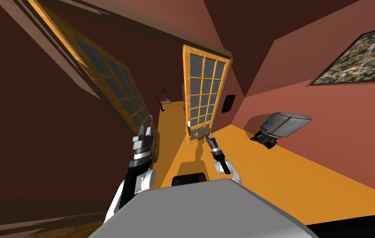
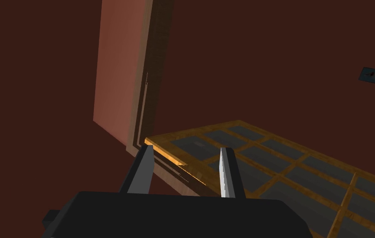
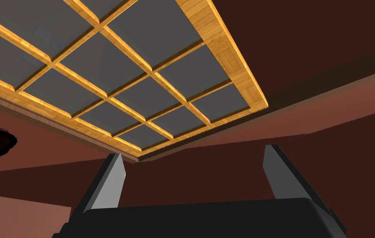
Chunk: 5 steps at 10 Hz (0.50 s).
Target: Push the door open
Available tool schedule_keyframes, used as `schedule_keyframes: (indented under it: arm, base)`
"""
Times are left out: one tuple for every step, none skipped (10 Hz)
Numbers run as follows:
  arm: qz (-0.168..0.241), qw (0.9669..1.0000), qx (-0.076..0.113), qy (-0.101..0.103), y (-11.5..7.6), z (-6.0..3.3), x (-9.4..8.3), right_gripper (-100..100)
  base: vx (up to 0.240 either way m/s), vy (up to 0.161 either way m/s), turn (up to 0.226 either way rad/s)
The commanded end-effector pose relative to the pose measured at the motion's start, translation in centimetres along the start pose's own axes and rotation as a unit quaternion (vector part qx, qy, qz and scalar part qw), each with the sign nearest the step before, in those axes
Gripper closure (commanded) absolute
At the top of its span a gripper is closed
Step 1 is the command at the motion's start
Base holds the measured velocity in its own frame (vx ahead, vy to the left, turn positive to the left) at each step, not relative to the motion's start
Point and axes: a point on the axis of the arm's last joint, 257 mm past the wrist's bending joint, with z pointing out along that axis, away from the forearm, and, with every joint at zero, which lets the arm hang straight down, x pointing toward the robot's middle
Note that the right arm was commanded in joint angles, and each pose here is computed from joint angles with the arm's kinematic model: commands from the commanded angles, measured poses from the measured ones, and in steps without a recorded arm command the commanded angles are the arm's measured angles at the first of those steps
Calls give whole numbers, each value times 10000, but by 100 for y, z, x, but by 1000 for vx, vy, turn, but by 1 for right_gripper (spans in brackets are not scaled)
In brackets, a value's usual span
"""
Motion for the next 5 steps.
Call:
schedule_keyframes:
  arm:
    - [-194,9997,38,112,-74,-15,119,-100]
    - [-302,9994,62,179,-109,-25,189,-100]
    - [-408,9988,84,247,-142,-36,260,-100]
    - [-514,9981,103,315,-175,-48,330,-100]
    - [-619,9973,121,385,-206,-61,400,-100]
  base:
    - [96,-22,17]
    - [96,-13,21]
    - [105,-15,17]
    - [101,-27,19]
    - [101,-30,22]
